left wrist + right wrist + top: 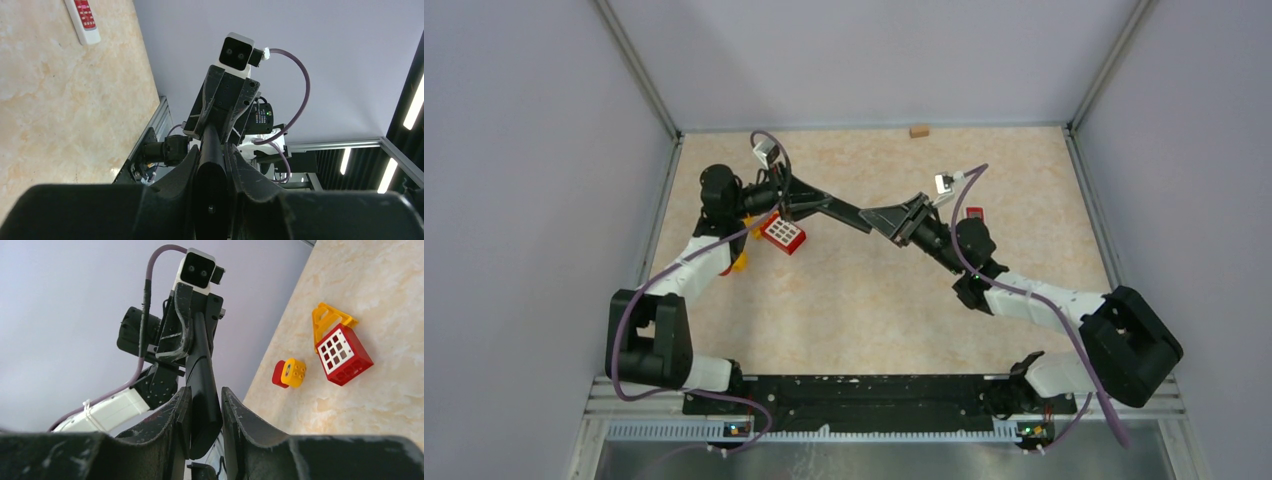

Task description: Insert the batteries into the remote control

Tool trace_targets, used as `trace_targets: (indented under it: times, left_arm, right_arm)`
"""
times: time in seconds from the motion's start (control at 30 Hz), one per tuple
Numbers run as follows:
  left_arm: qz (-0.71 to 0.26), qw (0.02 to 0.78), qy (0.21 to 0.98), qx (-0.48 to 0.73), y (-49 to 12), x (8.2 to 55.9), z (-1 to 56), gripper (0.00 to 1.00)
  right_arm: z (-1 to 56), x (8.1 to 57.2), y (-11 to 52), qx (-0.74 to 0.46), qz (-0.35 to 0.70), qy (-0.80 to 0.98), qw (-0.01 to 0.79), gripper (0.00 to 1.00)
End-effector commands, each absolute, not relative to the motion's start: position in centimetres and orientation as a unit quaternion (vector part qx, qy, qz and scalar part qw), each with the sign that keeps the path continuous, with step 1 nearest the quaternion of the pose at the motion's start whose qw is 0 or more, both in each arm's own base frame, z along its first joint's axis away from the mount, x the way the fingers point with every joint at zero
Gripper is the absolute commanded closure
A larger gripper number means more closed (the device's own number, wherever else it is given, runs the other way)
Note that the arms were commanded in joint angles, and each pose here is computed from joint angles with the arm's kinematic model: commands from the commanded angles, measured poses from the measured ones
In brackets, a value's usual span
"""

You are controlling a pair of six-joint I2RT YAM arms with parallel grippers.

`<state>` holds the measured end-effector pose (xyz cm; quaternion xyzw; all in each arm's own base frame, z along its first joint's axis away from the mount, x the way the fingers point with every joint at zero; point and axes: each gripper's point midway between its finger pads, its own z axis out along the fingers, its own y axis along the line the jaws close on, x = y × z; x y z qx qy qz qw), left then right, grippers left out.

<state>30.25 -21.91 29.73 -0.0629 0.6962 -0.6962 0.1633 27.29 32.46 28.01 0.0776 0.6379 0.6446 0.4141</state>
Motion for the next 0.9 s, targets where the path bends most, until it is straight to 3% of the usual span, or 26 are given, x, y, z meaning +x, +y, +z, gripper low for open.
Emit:
trace_targets:
  times: [0.0, 0.27, 0.57, 0.63, 0.8, 0.87]
  left_arm:
    - [-0.717, 0.212, 0.664, -0.017, -21.8, 29.2, 33.4, 1.00]
    - [-0.712, 0.199, 0.673, 0.023, -23.9, 27.0, 32.9, 1.00]
    - [-0.700, 0.193, 0.686, 0.038, -24.3, 26.3, 32.0, 1.00]
    - [-0.686, 0.202, 0.698, 0.039, -23.9, 26.9, 31.6, 1.00]
    - [-0.628, 0.254, 0.735, 0.025, -21.1, 29.6, 29.9, 1.00]
    - [-0.626, 0.251, 0.738, 0.030, -20.8, 29.8, 29.5, 1.00]
  right_arm:
    - [27.1, 27.6, 33.3, 0.051, 0.625, 0.663, 0.409, 0.73]
    - [27.4, 29.3, 35.8, 0.028, 0.618, 0.673, 0.407, 0.72]
    - [27.0, 31.2, 37.3, 0.018, 0.601, 0.679, 0.421, 0.79]
    - [26.9, 31.2, 37.1, 0.010, 0.597, 0.681, 0.424, 0.72]
    - [29.6, 30.3, 32.6, -0.023, 0.642, 0.608, 0.466, 0.33]
    - [31.0, 29.0, 31.7, -0.082, 0.641, 0.587, 0.488, 0.27]
